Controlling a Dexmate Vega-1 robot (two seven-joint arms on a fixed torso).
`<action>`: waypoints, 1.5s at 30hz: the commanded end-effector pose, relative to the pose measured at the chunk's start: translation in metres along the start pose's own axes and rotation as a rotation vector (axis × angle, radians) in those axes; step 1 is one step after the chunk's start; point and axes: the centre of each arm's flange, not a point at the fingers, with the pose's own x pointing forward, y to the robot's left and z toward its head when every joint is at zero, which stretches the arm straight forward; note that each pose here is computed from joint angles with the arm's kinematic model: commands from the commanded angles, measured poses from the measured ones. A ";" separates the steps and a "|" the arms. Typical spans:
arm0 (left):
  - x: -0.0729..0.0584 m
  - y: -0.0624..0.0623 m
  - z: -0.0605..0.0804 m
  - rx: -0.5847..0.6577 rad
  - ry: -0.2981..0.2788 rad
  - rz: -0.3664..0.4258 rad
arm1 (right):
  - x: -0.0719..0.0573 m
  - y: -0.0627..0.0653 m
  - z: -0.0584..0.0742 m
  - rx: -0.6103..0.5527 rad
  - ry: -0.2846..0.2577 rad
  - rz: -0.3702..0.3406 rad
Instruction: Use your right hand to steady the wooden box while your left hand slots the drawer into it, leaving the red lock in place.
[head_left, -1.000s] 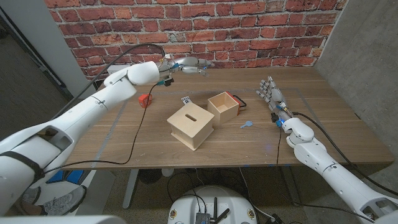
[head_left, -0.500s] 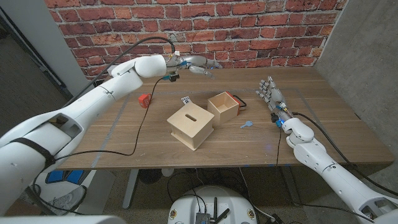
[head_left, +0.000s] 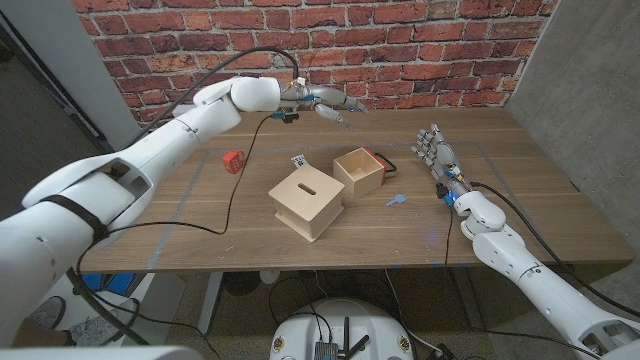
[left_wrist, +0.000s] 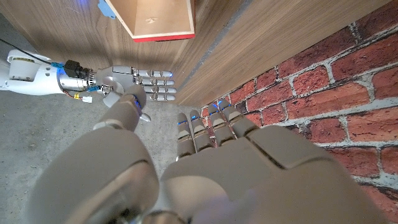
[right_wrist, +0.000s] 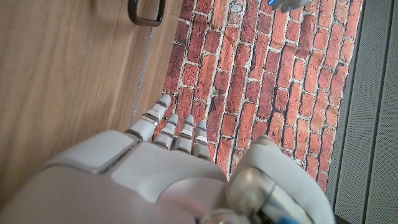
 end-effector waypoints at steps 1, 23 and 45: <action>0.030 0.007 0.011 0.104 -0.040 -0.094 | -0.003 0.000 -0.001 0.008 -0.003 0.000; 0.062 0.007 0.045 0.291 0.026 -0.195 | 0.001 -0.004 -0.003 0.012 0.006 -0.006; 0.085 -0.009 0.075 0.394 -0.014 -0.243 | -0.003 -0.005 -0.006 0.029 0.009 -0.007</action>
